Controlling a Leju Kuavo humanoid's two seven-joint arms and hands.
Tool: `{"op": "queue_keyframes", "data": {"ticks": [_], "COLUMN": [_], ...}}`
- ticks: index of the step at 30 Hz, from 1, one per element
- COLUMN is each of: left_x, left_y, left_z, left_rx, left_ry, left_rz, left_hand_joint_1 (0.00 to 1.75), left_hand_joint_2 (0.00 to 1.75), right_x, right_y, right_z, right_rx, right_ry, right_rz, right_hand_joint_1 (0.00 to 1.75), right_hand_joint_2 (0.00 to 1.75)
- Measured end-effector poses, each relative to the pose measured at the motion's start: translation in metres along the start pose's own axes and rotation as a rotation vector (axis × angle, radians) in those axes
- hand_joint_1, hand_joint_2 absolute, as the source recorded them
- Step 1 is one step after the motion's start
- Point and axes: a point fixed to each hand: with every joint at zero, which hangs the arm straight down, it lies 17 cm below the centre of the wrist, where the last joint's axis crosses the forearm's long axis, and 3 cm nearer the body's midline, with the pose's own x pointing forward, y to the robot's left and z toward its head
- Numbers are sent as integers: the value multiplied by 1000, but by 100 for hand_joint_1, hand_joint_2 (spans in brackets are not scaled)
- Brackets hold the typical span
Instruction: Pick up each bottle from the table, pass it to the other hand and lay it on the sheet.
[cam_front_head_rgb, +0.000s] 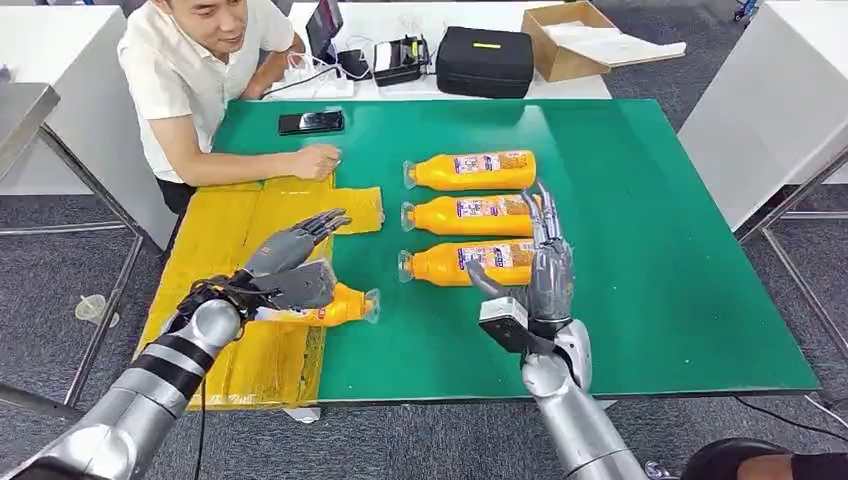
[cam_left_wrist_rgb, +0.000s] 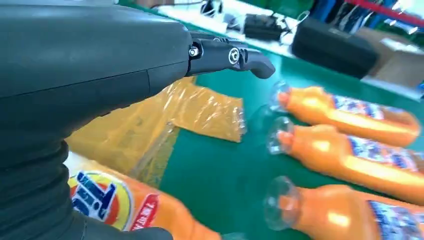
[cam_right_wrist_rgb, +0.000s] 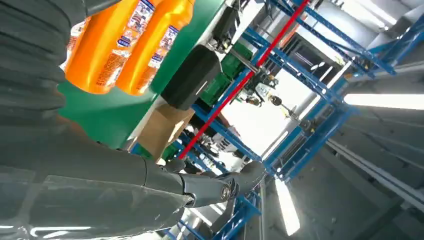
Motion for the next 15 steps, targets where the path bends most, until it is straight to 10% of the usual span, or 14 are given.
{"op": "queue_keyframes", "data": {"ticks": [15], "left_x": [27], "left_y": [-3], "left_z": [16], "left_rx": [10], "left_ry": [-87], "left_rz": [4], "left_hand_joint_1": [0], "left_hand_joint_2": [175], "right_x": [-72], "right_y": [24], "right_z": [32], "right_rx": [271], "right_ry": [122], "right_rz": [226], "right_hand_joint_1": [0], "right_hand_joint_2": [175]}}
